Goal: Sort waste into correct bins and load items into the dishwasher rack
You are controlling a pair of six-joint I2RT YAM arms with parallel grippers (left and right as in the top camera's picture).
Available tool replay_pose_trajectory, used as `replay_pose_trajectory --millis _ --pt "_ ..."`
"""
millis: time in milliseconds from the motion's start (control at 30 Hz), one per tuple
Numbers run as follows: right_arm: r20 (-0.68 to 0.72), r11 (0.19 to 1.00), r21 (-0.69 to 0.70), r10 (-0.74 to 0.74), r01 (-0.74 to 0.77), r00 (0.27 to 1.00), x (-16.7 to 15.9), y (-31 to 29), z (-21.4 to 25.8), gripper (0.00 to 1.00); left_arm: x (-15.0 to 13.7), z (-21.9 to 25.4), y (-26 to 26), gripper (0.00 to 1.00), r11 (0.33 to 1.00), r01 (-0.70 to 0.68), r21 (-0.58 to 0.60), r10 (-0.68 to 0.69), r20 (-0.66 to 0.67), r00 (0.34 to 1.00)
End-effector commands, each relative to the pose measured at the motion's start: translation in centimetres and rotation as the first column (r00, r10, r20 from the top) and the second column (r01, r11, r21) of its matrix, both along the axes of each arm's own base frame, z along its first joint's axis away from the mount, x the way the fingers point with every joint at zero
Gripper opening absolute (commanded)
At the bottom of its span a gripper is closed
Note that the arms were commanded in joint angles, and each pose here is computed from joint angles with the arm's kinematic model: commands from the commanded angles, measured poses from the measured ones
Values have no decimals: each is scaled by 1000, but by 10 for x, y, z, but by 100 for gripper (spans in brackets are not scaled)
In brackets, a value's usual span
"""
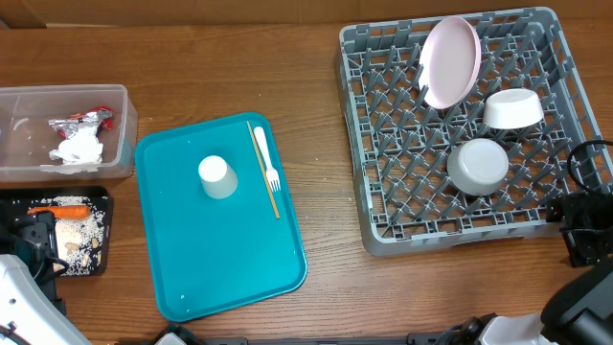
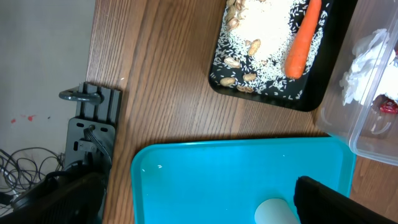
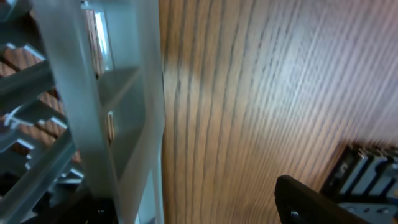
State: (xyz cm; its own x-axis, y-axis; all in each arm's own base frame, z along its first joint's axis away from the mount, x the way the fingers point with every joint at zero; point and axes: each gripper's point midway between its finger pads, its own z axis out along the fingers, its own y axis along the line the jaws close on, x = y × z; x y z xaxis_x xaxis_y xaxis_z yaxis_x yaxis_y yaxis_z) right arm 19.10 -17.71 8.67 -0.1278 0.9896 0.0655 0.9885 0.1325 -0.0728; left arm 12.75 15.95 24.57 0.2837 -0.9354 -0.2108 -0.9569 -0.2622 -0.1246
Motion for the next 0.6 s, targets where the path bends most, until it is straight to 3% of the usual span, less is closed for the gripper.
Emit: replay_pose_trajectory --millis 0,333,567 --pt "45 998 -60 -26 29 999 -5 1 23 83 1 4 2 100 1000 -21 9 21 16 1000" --pt "156 988 -155 1 23 988 -7 3 58 84 1 4 2 100 1000 -21 9 21 16 1000" --pt "127 993 -114 18 -4 992 -5 5 38 84 1 4 2 100 1000 -21 9 21 16 1000"
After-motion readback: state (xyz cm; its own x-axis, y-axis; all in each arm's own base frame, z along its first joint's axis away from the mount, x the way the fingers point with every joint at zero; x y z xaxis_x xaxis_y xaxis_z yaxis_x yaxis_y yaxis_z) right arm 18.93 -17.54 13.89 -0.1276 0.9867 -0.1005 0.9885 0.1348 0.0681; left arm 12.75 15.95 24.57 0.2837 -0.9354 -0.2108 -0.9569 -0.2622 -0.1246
